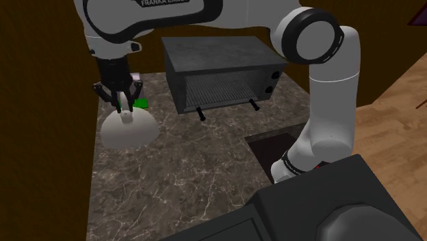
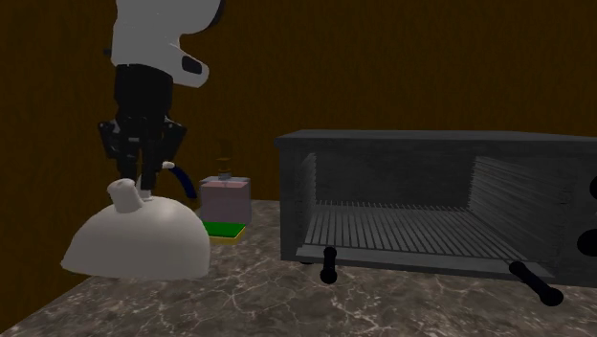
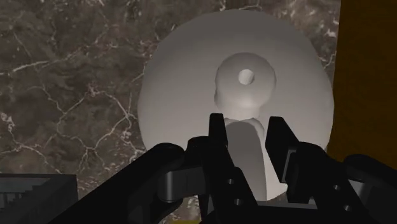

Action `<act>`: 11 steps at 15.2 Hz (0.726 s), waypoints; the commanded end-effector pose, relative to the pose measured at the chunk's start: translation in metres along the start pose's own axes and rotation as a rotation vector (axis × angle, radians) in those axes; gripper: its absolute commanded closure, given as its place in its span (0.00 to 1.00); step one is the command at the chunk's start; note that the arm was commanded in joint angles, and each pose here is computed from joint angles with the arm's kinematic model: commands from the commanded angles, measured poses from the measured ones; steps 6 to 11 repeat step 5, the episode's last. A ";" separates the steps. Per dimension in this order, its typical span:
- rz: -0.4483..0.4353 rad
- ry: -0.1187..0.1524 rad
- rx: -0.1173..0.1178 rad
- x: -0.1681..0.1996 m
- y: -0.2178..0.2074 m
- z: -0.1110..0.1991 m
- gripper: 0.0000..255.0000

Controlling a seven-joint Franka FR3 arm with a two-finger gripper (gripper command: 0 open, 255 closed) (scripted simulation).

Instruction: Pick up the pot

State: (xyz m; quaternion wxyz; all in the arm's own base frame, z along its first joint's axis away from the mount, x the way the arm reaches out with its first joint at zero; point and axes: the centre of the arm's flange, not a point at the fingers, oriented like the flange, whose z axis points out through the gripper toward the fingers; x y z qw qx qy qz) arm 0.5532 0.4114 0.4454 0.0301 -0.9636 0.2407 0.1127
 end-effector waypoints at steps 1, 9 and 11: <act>0.000 0.001 0.001 -0.003 0.000 -0.010 1.00; 0.000 0.001 0.001 -0.005 0.000 -0.021 1.00; 0.000 0.001 0.001 -0.005 0.000 -0.021 1.00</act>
